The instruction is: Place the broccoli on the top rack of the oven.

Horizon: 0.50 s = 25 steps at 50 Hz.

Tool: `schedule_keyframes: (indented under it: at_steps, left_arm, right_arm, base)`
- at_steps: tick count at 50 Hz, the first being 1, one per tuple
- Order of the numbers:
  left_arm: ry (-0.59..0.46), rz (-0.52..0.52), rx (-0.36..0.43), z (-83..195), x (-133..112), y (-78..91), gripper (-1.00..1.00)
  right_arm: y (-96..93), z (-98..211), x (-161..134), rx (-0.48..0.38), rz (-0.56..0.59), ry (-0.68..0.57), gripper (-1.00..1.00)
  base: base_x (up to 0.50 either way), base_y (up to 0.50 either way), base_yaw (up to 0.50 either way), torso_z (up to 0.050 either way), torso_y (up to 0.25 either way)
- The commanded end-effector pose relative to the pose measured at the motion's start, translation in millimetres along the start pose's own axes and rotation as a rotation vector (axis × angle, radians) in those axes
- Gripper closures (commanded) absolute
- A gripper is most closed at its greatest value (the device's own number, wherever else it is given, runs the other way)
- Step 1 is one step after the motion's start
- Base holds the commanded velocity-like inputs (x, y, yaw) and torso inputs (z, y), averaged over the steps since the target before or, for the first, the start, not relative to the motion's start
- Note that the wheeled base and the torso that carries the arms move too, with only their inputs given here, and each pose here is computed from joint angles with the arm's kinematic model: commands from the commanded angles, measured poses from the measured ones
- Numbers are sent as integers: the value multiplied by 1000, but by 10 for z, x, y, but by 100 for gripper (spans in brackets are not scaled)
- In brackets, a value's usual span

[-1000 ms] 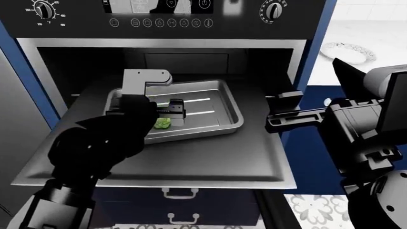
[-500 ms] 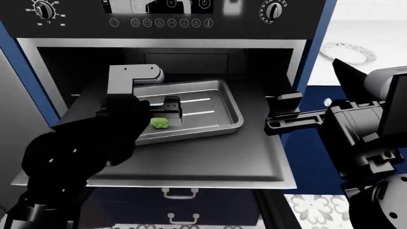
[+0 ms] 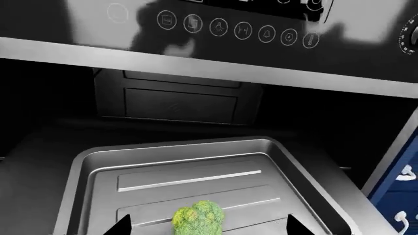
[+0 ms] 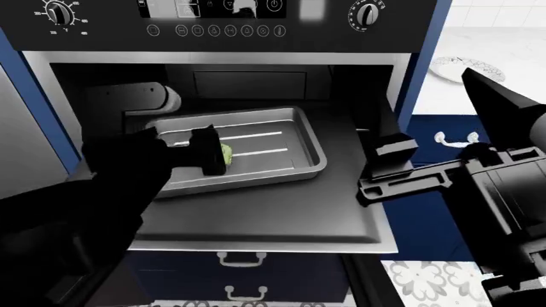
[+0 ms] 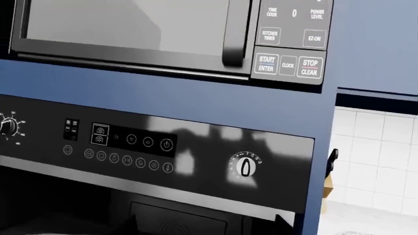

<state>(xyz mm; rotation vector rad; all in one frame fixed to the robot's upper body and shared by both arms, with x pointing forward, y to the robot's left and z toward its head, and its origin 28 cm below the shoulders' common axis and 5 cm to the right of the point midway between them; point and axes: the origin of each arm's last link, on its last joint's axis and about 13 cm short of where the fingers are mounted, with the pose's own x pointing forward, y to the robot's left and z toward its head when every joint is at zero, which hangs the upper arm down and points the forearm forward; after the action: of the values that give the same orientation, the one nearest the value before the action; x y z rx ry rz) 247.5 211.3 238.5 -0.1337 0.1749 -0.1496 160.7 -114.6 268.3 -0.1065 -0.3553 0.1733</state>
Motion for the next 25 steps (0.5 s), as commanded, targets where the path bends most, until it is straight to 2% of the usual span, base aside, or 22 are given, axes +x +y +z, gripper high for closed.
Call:
schedule_keyframes:
  at_steps: [1, 5, 7, 13, 15, 16, 20, 25]
  left_arm:
    - [-119, -14, -4, 25, -371, 56, -100]
    - [-173, -25, 3, 44, -490, 85, -100]
    - [-223, -51, 36, 71, -527, 106, -100]
    - [-330, -67, 69, 144, -694, 171, -100]
    - [-351, -111, 87, 137, -763, 179, -100]
    - [-393, -125, 109, 142, -819, 183, -100]
    - [-428, -119, 93, 149, -938, 218, -100]
    - [-488, -179, 136, 132, -1127, 230, -100]
  right_arm:
    - [60, 104, -220, -46, 27, -101, -100]
    - [71, 140, -256, -58, 28, -138, -100]
    - [73, 149, -276, -58, 25, -154, -100]
    - [86, 175, -329, -65, 35, -201, -100]
    - [86, 194, -345, -70, 40, -213, -100]
    - [87, 199, -354, -78, 38, -217, -100]
    - [48, 259, -372, -96, 35, -274, -100]
    - [8, 298, -390, -117, 26, -289, -100]
  base:
    - [0, 0, 0, 0, 0]
    - [0, 0, 0, 0, 0]
    - [0, 0, 0, 0, 0]
    - [0, 0, 0, 0, 0]
    - [0, 0, 0, 0, 0]
    - [0, 0, 0, 0, 0]
    - [0, 0, 0, 0, 0]
    - [0, 0, 0, 0, 0]
